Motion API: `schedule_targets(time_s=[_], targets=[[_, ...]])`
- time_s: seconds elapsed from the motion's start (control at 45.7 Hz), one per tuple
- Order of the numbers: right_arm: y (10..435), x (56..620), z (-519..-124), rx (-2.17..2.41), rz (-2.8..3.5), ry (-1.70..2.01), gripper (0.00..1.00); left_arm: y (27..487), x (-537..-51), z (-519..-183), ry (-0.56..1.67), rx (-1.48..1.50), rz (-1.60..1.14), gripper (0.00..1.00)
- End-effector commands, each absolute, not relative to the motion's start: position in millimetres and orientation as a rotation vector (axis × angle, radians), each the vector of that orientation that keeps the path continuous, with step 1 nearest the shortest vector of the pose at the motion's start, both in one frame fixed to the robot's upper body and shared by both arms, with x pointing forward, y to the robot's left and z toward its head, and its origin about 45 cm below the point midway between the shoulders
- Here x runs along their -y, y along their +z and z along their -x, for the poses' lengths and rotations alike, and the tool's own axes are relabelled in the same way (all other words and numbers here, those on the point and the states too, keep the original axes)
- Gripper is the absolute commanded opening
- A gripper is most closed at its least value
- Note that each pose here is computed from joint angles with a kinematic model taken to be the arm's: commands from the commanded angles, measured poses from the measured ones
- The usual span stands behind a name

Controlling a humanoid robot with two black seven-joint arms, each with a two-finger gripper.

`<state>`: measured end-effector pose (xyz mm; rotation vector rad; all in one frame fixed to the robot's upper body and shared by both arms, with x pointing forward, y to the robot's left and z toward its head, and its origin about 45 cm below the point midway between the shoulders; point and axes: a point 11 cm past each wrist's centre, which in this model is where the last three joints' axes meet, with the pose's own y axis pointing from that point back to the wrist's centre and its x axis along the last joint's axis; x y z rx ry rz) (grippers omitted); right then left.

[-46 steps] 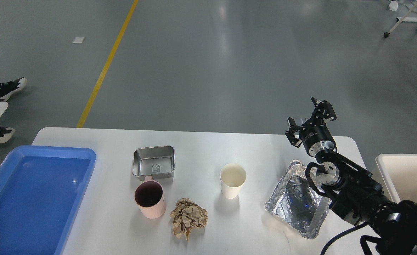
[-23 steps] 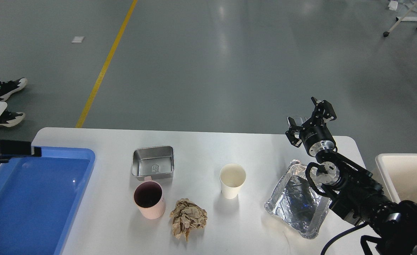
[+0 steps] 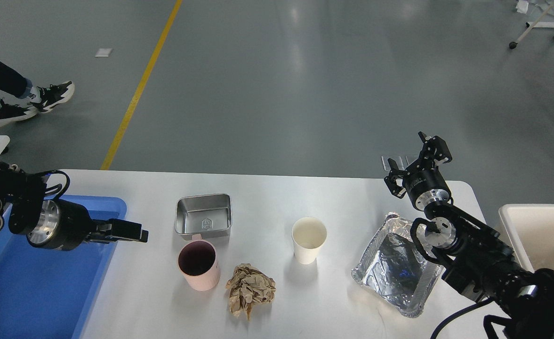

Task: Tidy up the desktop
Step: 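Reach the left gripper toward the pink mug, then grasp the pink mug rim with the left gripper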

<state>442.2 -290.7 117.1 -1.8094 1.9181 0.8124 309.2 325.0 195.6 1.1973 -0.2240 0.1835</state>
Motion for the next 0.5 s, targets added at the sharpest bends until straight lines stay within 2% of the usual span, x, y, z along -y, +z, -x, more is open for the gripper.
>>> schedule_targets(time_s=[0.0, 0.481], targets=[[116.6, 291.8, -441.6, -1.92, 1.811, 0.811, 1.0, 181.3, -319.8, -313.8, 0.188, 0.21, -1.213, 0.98], [114.8, 294.5, -440.3, -1.929, 1.805, 0.812, 1.0, 141.1, -281.3, -320.2, 0.163, 0.183, -1.173, 0.98]])
